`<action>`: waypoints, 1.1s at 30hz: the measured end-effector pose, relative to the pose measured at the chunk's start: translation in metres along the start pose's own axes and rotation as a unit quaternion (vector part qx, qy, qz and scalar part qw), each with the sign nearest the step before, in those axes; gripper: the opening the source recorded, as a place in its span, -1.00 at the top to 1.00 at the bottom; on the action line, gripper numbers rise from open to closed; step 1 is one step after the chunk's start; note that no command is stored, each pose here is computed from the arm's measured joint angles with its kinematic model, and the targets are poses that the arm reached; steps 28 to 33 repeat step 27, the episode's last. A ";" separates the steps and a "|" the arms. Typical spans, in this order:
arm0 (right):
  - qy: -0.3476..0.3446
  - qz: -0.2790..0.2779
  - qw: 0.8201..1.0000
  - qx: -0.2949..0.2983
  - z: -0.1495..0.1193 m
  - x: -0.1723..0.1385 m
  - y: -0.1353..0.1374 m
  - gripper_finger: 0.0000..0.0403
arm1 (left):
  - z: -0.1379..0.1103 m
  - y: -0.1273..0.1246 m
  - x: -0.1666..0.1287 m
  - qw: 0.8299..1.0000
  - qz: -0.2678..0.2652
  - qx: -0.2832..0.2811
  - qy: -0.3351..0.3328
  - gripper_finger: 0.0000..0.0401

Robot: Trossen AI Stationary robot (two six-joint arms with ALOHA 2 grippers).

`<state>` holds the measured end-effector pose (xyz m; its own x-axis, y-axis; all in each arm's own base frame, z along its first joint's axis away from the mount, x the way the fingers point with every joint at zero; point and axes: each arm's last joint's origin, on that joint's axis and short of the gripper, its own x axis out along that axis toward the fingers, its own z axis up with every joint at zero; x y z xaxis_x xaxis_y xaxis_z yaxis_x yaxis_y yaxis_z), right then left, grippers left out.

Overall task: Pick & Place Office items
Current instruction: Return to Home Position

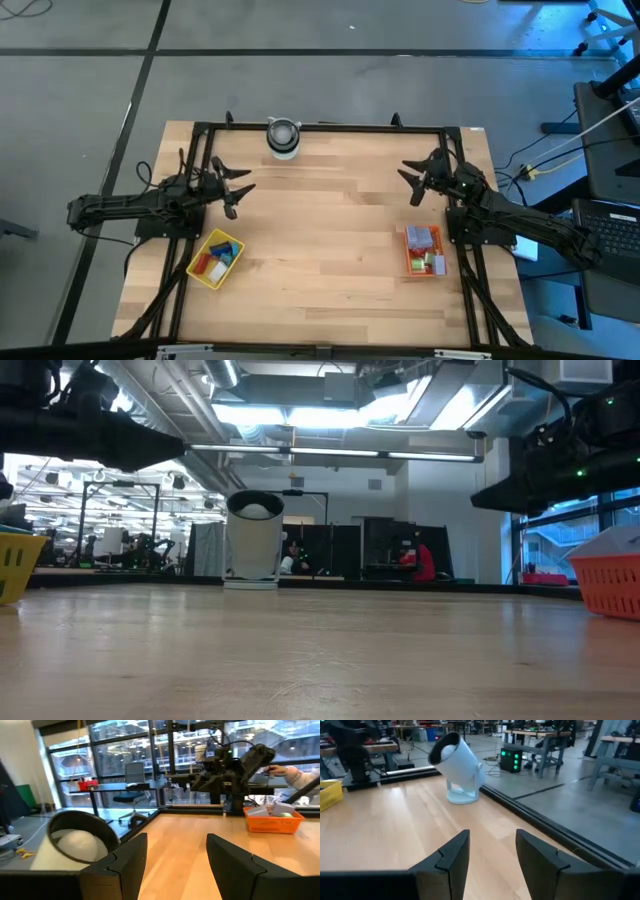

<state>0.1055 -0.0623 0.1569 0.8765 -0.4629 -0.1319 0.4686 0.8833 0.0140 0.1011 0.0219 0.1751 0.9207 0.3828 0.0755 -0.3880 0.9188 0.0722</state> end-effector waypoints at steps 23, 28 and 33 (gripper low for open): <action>0.009 -0.140 0.989 0.043 -0.003 -0.001 -0.008 0.20 | -0.003 0.006 -0.001 0.992 0.107 -0.068 0.015 0.00; 0.008 -0.117 0.992 0.057 -0.003 -0.001 -0.007 0.20 | -0.003 0.007 -0.001 0.991 0.119 -0.063 0.015 0.00; 0.008 -0.117 0.992 0.057 -0.003 -0.001 -0.007 0.20 | -0.003 0.007 -0.001 0.991 0.119 -0.063 0.015 0.00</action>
